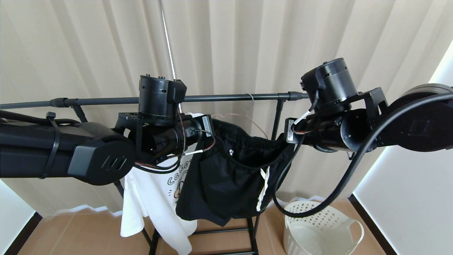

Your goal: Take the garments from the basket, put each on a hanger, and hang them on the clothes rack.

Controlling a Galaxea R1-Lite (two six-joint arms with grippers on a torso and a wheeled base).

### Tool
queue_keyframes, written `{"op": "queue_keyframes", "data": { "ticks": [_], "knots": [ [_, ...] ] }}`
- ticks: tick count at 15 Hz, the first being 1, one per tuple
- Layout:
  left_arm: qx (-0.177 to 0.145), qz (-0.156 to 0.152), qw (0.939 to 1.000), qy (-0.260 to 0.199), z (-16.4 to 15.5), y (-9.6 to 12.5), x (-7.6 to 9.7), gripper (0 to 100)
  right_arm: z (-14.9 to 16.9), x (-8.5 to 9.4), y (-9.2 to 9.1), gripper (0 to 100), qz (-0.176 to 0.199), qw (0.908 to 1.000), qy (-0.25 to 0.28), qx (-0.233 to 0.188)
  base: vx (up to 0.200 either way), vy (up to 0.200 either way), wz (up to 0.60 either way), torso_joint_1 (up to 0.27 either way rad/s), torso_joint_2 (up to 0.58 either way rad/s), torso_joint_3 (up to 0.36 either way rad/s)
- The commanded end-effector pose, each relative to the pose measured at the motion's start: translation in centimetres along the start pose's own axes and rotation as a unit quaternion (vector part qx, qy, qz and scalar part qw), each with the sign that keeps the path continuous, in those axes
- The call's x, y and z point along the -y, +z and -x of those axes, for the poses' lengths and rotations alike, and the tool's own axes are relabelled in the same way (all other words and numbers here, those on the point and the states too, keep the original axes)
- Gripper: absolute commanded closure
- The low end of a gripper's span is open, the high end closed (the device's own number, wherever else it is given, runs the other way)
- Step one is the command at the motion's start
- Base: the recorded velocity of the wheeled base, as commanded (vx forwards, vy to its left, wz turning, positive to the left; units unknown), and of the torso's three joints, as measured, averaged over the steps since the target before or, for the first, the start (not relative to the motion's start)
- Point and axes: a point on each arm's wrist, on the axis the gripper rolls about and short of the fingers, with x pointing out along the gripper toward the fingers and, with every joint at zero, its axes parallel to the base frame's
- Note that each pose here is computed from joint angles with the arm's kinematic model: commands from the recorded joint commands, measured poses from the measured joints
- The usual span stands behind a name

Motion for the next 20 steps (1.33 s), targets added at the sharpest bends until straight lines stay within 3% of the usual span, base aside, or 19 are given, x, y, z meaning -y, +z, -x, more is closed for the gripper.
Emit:
{"op": "queue_keyframes", "data": {
  "ticks": [1, 4, 5, 7, 10, 11, 12, 14, 17, 20],
  "knots": [
    [0.007, 0.005, 1.0, -0.004, 0.3, 0.3, 0.3, 100, 1.8, 0.4, -0.7, 100, 0.018, 0.9998, 0.011, -0.001, 0.0, 0.0, 0.0, 0.0, 0.0, 0.0],
    [0.023, 0.018, 0.9995, -0.01, 0.5, 0.4, 1.3, 100, 2.2, 0.2, -1.3, 100, 0.027, 0.9995, 0.014, -0.004, 0.0, 0.0, 0.0, 0.0, 0.0, 0.0],
    [0.028, 0.018, 0.9994, -0.009, 0.5, 0.5, 1.4, 100, 2.2, 0.2, -1.3, 0, 0.028, 0.9995, 0.012, -0.004, 0.0, 0.0, 0.0, 0.0, 0.0, 0.0],
    [0.041, 0.022, 0.9989, -0.011, 0.6, 0.7, 1.5, 100, 2.4, 0.9, -2.0, 0, 0.063, 0.9979, 0.007, -0.013, 0.0, 0.0, 0.0, 0.0, 0.0, 0.0],
    [0.044, 0.023, 0.9987, -0.012, 0.8, 0.9, 1.6, 100, 3.3, 2.8, -3.9, 0, 0.149, 0.9882, 0.002, -0.036, 0.0, 0.0, 0.0, 0.0, 0.0, 0.0],
    [0.044, 0.023, 0.9987, -0.012, 0.8, 0.9, 1.6, 100, 3.3, 2.9, -4.0, 0, 0.151, 0.9879, 0.002, -0.037, 0.0, 0.0, 0.0, 0.0, 0.0, 0.0],
    [0.043, 0.022, 0.9987, -0.014, 0.9, 0.8, 1.7, 100, 3.2, 3.3, -5.1, 0, 0.179, 0.9812, 0.031, -0.064, 0.0, 0.0, 0.0, 0.0, 0.0, 0.0],
    [0.041, 0.018, 0.9989, -0.01, 1.0, 0.4, 2.0, 100, 3.2, 3.4, -5.9, 0, 0.187, 0.974, 0.11, -0.065, 0.0, 0.0, 0.0, 0.0, 0.0, 0.0],
    [0.035, 0.012, 0.9992, -0.017, 1.5, -0.1, 2.5, 100, 3.3, 3.6, -7.1, 0, 0.189, 0.9456, 0.263, -0.032, 0.0, 0.0, 0.0, 0.0, 0.0, 0.0],
    [0.027, 0.008, 0.9992, -0.027, 2.0, -0.6, 3.1, 100, 2.3, 3.3, -7.7, 0, 0.168, 0.9381, 0.302, 0.014, 0.0, 0.0, 0.0, 0.0, 0.0, 0.0]
  ]
}}
